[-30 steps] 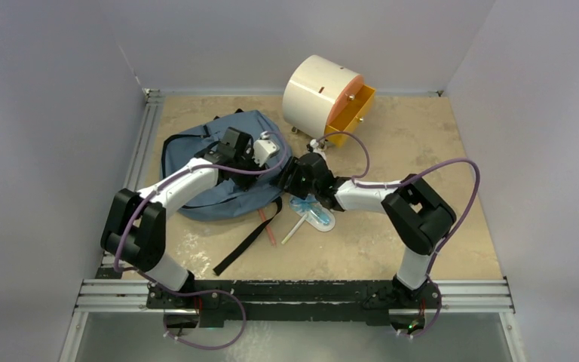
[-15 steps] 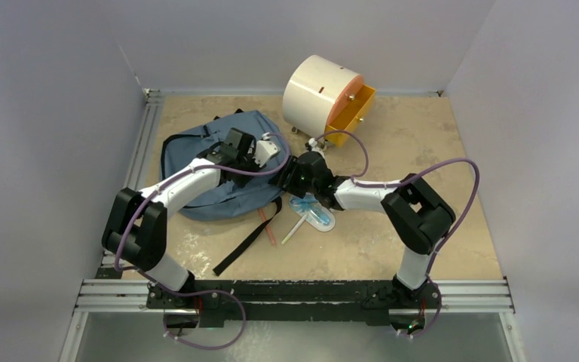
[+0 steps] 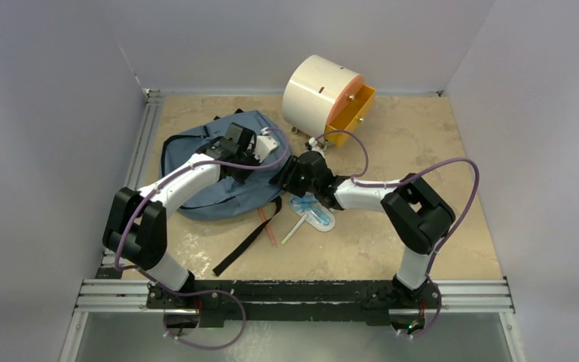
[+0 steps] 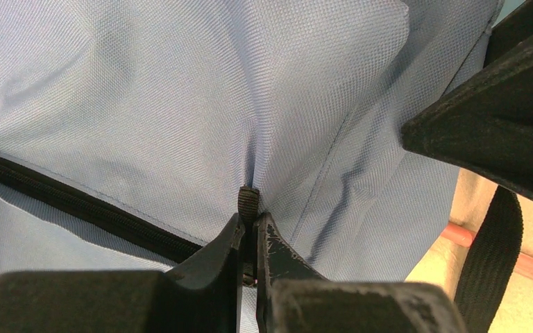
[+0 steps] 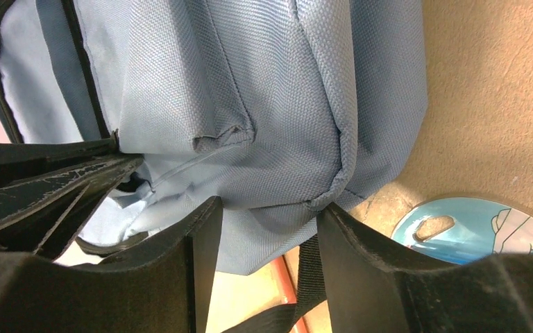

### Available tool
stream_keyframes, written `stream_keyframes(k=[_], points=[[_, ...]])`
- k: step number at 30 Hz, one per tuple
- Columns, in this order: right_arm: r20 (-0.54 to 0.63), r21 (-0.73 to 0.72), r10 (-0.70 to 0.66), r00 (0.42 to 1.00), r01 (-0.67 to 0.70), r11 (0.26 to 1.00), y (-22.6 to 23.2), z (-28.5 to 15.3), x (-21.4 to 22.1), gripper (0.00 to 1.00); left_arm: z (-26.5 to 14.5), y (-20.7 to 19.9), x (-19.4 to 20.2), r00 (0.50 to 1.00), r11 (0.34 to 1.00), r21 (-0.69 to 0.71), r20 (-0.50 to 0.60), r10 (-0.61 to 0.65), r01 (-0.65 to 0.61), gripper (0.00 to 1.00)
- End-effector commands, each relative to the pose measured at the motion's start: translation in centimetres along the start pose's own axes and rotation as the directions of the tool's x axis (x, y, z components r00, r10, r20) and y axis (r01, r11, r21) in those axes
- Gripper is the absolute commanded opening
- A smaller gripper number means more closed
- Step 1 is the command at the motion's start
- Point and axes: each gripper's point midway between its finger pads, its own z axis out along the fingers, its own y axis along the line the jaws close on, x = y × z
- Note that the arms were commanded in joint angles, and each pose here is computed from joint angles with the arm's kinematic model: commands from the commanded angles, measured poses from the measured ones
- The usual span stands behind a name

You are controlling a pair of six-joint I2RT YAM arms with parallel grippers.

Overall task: Pack the student bag
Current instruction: Unzip the student bag at the center of the board.

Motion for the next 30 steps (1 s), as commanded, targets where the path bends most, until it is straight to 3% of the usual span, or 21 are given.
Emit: stream_keyframes(k=[1, 6, 17, 24, 30], points=[[0.044, -0.073, 0.006, 0.999, -0.003, 0.997, 2.52, 0.47, -1.85, 0.52, -1.17, -0.27, -1.70, 0.998, 0.998, 0.030, 0.043, -0.054, 0.052, 0.00], [0.053, -0.075, 0.009, 0.999, -0.005, 0.997, 2.35, 0.92, -2.25, 0.31, -1.36, -0.70, -1.32, 0.997, 0.997, 0.045, 0.041, -0.061, 0.060, 0.05], [0.033, -0.090, 0.015, 0.999, -0.012, 0.996, 2.00, 0.88, -1.61, 0.04, -1.47, -0.97, -0.97, 0.998, 0.997, 0.056, 0.030, -0.060, 0.058, 0.13], [0.025, -0.100, 0.016, 1.000, -0.013, 0.995, 2.12, 0.88, -1.53, 0.00, -1.57, -1.13, -0.86, 0.998, 0.996, 0.064, 0.027, -0.060, 0.058, 0.18], [0.017, -0.107, 0.014, 1.000, -0.012, 0.994, 2.19, 0.89, -1.36, 0.00, -1.71, -0.99, -0.81, 0.998, 0.997, 0.057, 0.027, -0.058, 0.057, 0.13]])
